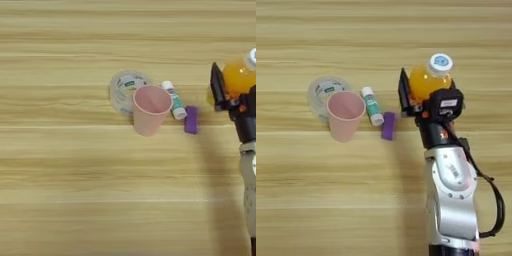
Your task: Move the objects on the table
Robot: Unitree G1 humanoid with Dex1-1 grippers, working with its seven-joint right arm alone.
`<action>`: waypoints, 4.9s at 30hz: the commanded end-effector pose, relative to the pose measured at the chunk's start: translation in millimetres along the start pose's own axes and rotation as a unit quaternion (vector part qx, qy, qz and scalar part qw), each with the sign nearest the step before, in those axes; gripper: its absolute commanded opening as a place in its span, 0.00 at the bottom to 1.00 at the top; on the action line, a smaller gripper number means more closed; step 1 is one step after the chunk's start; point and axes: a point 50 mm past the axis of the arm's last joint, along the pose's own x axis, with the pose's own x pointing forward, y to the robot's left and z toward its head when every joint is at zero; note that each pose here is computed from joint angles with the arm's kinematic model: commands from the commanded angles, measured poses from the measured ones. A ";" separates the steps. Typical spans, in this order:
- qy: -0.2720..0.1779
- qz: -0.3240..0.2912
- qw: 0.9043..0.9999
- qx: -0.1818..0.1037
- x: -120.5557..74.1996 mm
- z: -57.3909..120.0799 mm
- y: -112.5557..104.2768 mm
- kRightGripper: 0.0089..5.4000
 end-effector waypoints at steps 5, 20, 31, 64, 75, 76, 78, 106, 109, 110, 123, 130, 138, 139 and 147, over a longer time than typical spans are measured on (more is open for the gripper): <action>-0.012 -0.107 0.994 -0.037 35.8 5.5 -27.8 0.63; 0.068 -0.105 0.992 -0.015 45.7 -37.0 -29.9 0.63; 0.083 -0.093 0.992 -0.001 46.6 -51.3 -30.3 0.63; 0.115 -0.094 0.989 0.013 44.3 -72.5 -30.1 0.85; 0.109 -0.091 0.990 0.018 34.4 -68.4 -25.3 0.99; 0.108 -0.091 0.990 0.018 31.8 -67.0 -24.6 0.99; 0.105 -0.091 0.990 0.019 26.3 -63.3 -23.8 0.99; 0.192 -0.043 0.980 0.039 -41.7 -63.7 -2.2 0.99; 0.199 -0.032 0.978 0.045 -46.7 -64.7 3.5 0.99; 0.200 -0.028 0.978 0.046 -48.2 -64.4 5.2 0.99; 0.217 0.023 0.974 0.058 -56.2 -65.5 25.2 0.99; 0.232 0.043 0.970 0.062 -54.3 -70.6 28.6 0.99; 0.239 0.046 0.968 0.062 -48.1 -74.9 27.2 0.99; 0.240 0.047 0.968 0.061 -47.5 -75.5 27.4 0.99; 0.249 0.052 0.965 0.067 -40.9 -81.7 30.1 0.99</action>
